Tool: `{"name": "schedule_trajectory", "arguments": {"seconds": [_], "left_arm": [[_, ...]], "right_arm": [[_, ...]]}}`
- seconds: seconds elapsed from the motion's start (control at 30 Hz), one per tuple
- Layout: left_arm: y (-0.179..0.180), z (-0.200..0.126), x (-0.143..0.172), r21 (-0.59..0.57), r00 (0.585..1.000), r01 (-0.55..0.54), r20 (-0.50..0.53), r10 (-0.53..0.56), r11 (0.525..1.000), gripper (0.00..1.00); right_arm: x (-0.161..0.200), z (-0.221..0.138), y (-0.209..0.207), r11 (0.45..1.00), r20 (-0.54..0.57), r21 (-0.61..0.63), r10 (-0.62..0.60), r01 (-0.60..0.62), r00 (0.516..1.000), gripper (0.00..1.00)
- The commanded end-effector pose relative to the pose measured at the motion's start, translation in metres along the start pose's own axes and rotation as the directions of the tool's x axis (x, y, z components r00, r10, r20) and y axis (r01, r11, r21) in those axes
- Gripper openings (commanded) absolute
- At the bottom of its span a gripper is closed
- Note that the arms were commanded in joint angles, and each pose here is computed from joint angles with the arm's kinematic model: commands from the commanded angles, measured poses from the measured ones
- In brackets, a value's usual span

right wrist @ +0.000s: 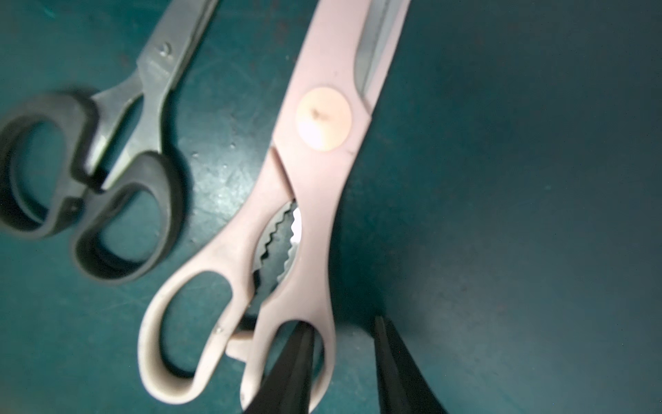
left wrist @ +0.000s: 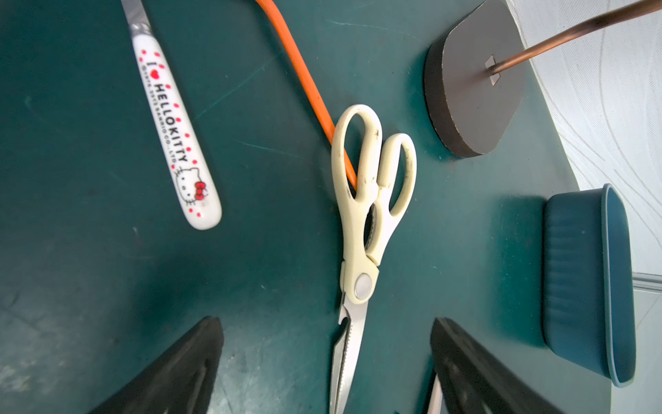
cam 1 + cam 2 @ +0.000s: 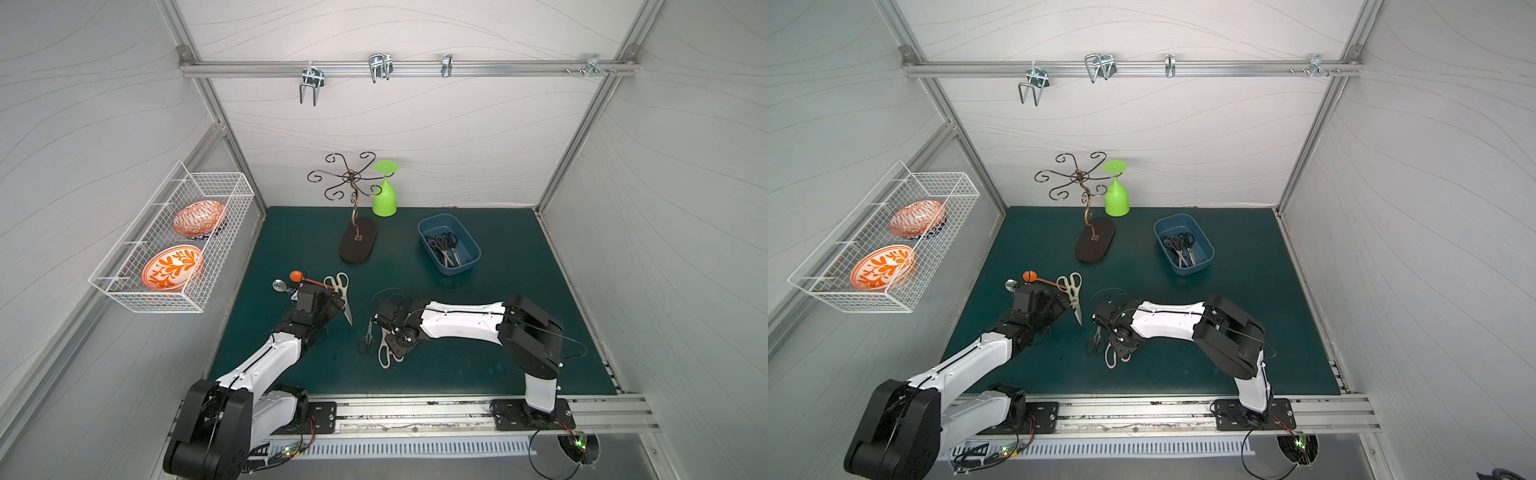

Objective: Put the scissors into the storage box
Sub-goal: Pick up the scissors from the center of the board.

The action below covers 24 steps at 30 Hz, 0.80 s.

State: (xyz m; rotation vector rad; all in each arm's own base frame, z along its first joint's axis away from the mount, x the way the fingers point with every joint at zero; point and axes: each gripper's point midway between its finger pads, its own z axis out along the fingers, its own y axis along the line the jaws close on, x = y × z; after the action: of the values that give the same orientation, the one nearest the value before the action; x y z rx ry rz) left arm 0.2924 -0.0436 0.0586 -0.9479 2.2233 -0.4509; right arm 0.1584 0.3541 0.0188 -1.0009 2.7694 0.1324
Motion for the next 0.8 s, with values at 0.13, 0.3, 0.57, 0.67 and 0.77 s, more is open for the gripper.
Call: {"name": "schedule_trajectory", "arguments": {"seconds": [0.13, 0.3, 0.57, 0.67, 0.77], "left_arm": [[-0.006, -0.004, -0.005, 0.023, 1.000, 0.006, 0.013, -0.006, 1.000, 0.95], [-0.006, -0.004, -0.005, 0.024, 1.000, 0.006, 0.013, -0.006, 1.000, 0.95], [-0.005, -0.003, -0.004, 0.022, 1.000, 0.007, 0.011, -0.008, 1.000, 0.95], [-0.005, -0.003, -0.003, 0.020, 1.000, 0.007, 0.008, -0.007, 1.000, 0.95], [-0.004, -0.002, -0.003, 0.019, 1.000, 0.008, 0.006, -0.008, 1.000, 0.95]], "right_arm": [[0.021, 0.026, -0.008, 0.999, -0.089, 0.050, 0.011, -0.007, 0.996, 0.19], [0.024, 0.030, -0.013, 0.998, -0.107, 0.060, 0.017, -0.011, 0.994, 0.07], [0.019, 0.024, -0.019, 0.997, -0.081, 0.072, -0.016, 0.022, 0.997, 0.00], [0.012, 0.009, -0.022, 0.998, -0.049, 0.061, -0.024, 0.027, 0.998, 0.00], [-0.001, -0.012, -0.025, 0.999, 0.001, 0.036, -0.041, 0.041, 0.999, 0.00]]}}
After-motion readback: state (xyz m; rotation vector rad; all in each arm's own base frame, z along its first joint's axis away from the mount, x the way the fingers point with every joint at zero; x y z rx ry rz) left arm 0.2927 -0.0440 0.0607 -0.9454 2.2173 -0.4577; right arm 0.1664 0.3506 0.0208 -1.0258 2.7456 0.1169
